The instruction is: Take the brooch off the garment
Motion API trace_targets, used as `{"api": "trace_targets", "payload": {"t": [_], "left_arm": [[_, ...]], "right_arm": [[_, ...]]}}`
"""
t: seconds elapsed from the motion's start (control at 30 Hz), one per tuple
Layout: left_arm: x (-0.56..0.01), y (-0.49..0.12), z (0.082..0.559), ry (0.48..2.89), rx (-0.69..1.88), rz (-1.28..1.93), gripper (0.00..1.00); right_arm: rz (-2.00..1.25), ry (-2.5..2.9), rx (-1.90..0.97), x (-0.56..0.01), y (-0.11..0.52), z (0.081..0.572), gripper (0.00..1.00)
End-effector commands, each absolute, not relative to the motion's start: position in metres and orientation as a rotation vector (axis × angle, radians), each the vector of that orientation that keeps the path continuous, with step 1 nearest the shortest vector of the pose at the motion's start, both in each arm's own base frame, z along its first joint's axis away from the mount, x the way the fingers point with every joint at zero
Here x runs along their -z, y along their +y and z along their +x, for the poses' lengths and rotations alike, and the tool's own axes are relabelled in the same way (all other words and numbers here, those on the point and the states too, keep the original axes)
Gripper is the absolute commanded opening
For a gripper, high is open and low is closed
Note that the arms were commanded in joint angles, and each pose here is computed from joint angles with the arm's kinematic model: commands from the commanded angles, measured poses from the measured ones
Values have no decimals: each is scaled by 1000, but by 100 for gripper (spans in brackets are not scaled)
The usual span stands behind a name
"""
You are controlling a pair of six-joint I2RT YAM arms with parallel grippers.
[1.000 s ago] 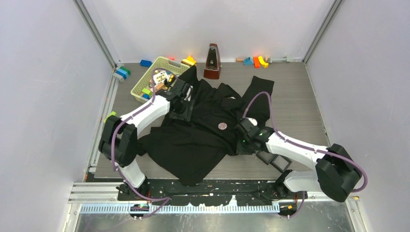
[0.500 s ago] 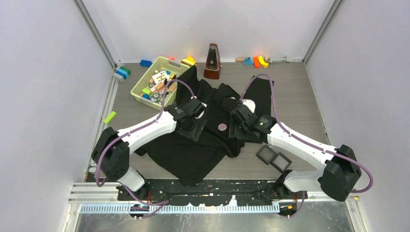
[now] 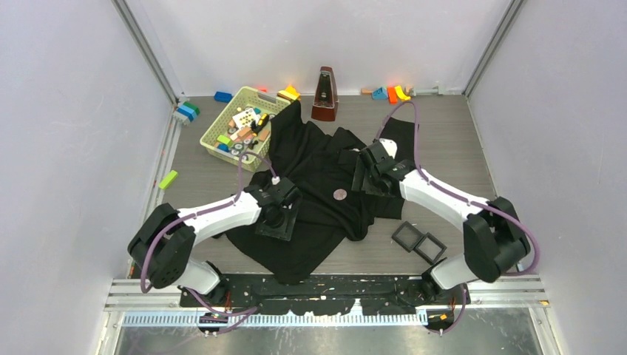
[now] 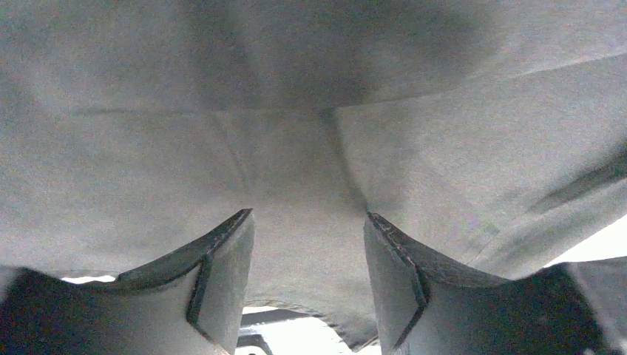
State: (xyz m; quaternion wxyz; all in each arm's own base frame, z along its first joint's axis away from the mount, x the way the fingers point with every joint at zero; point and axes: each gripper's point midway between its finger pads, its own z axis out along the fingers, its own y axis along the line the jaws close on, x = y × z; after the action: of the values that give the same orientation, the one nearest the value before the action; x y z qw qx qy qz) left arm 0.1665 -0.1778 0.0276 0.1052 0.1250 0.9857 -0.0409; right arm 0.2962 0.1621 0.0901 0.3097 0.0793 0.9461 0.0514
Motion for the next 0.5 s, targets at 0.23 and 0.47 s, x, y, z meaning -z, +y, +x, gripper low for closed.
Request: {"api": "trace_targets", "payload": {"t": [0.23,0.47], "left_arm": [[-16,-108,177,2831,-110,-167,45],[-6,-72,194,2802,-97,-471,42]], "right_arm": [[300,2481,-127,-63,169,347,87],[296,2556,-156,-35,174,335,83]]}}
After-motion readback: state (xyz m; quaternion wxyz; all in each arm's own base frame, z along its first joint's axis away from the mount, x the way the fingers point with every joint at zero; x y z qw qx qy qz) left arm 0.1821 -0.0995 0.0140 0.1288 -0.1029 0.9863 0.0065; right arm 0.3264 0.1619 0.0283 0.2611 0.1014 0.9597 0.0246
